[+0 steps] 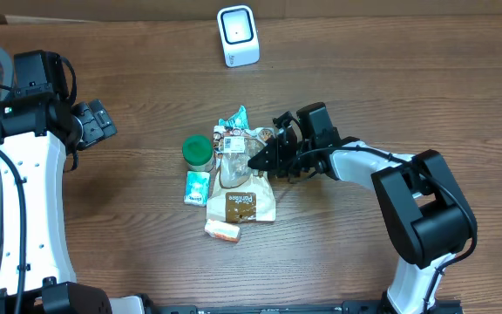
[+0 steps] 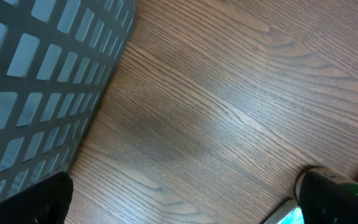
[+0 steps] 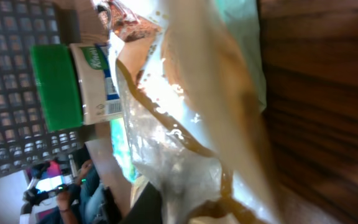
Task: Scan the item barcode
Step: 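Lift the bag upright and carry it toward the white scanner, then hold the bag's label in front of the scanner with right gripper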
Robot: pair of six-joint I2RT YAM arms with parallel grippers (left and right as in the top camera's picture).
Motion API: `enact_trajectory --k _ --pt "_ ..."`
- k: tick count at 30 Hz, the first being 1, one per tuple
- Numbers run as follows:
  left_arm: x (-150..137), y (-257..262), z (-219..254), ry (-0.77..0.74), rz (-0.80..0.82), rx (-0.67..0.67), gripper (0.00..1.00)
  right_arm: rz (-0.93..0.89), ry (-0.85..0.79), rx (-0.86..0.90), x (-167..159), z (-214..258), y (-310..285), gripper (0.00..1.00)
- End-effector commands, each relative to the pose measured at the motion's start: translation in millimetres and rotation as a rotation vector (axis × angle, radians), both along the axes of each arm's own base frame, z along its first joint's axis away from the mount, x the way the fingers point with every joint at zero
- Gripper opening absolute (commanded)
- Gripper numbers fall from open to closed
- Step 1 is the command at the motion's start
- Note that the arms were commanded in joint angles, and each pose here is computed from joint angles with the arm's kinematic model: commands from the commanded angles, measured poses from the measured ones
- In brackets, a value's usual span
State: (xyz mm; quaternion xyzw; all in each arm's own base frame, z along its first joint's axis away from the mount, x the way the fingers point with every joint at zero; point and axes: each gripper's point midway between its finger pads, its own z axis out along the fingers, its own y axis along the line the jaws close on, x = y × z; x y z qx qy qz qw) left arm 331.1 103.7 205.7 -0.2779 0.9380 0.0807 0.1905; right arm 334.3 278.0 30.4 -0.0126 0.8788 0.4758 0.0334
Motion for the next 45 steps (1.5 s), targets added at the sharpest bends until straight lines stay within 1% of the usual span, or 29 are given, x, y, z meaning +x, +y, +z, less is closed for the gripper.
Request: enact_trajectory --k 1,5,7,10,13,16,20,24,29,33,39,45 --pt "0.4 -1.4 -2.6 0.010 -0.021 0.001 1.00 0.037 -0.080 0.104 7.5 46.1 0.2 0.04" --pt "0.5 -1.4 -2.5 0.009 -0.021 0.001 1.00 0.053 -0.135 0.166 9.1 78.4 -5.3 0.04" --pt "0.5 -1.4 -2.5 0.009 -0.021 0.001 1.00 0.095 -0.204 0.233 7.6 107.0 -10.6 0.04" --pt "0.5 -1.3 -2.5 0.009 -0.021 0.001 1.00 0.110 -0.308 0.297 6.7 151.2 -24.7 0.04" --pt "0.4 -1.4 -2.6 0.010 -0.021 0.001 0.99 0.106 -0.392 0.311 1.4 185.1 -30.8 0.04" --pt "0.5 -1.4 -2.5 0.009 -0.021 0.001 1.00 0.114 -0.445 0.306 -4.5 209.4 -32.9 0.04" --pt "0.5 -1.4 -2.5 0.009 -0.021 0.001 1.00 0.090 -0.479 0.197 -3.3 229.5 -38.4 0.04" --pt "0.4 -1.4 -2.6 0.010 -0.021 0.001 1.00 0.108 -0.503 0.119 -6.1 249.3 -39.2 0.04" --pt "0.5 -1.4 -2.5 0.009 -0.021 0.001 1.00 0.117 -0.532 0.124 -10.0 289.1 -39.3 0.04" --pt "0.5 -1.3 -2.5 0.009 -0.021 0.001 0.99 0.142 -0.557 0.165 -16.4 314.3 -36.9 0.04" --pt "0.5 -1.3 -2.5 0.009 -0.021 0.001 1.00 0.131 -0.577 0.155 -14.4 322.5 -38.1 0.04" --pt "0.4 -1.3 -2.6 0.010 -0.021 0.001 1.00 0.030 -0.627 0.030 5.5 329.9 -48.7 0.04"
